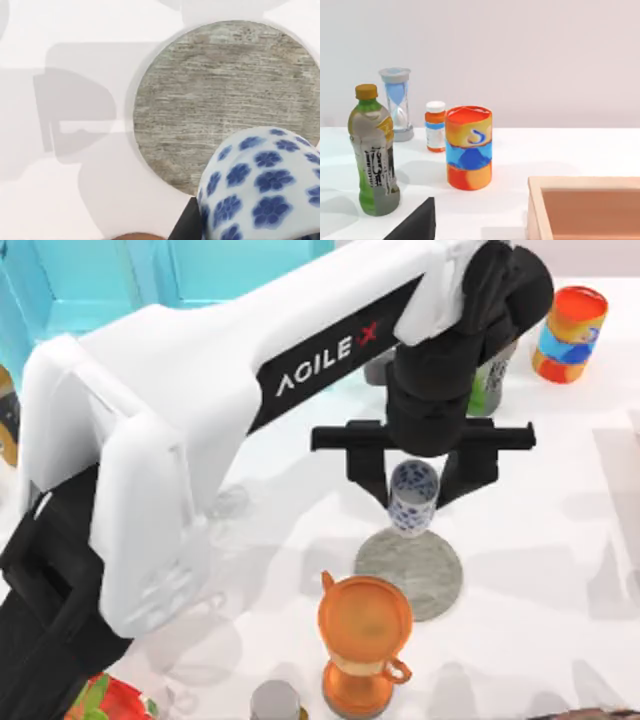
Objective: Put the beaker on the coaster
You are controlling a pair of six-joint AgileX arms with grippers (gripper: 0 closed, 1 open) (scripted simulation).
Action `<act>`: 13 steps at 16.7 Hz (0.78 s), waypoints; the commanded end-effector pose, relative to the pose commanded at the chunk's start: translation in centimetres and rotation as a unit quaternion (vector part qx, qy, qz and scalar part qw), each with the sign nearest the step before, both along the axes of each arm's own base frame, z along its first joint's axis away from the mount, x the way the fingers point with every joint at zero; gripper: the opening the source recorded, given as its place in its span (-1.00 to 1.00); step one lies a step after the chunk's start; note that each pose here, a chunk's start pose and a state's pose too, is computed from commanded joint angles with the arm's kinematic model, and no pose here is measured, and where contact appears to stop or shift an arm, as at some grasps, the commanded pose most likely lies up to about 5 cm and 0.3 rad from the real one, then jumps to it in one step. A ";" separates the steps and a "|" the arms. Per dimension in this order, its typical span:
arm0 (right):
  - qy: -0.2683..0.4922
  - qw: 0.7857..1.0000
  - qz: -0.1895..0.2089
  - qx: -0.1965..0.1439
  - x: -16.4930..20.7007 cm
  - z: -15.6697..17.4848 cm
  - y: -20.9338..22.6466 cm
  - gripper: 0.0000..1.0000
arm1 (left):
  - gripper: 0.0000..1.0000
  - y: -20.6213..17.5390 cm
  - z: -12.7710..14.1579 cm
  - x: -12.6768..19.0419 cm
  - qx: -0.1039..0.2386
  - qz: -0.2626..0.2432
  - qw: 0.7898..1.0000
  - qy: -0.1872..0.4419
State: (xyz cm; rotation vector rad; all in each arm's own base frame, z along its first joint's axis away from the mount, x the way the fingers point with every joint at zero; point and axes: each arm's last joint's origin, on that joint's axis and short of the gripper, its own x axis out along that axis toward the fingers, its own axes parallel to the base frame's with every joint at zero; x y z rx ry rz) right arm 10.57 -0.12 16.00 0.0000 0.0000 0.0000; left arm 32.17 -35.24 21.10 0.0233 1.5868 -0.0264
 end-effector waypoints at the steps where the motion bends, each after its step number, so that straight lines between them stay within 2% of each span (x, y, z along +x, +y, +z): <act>1: 0.000 1.000 0.000 0.000 0.0 0.0 0.0 1.00 | -1.00 -0.6 -0.1 -0.4 0.001 0.004 1.000 -0.004; 9: 0.000 1.000 0.000 0.000 0.0 0.0 0.0 1.00 | -1.00 -0.8 -0.5 -0.4 0.001 0.008 1.000 -0.007; 13: 0.000 1.000 0.000 0.000 0.0 0.0 0.0 1.00 | -1.00 -1.0 -3.7 -0.4 -0.001 0.007 1.000 -0.005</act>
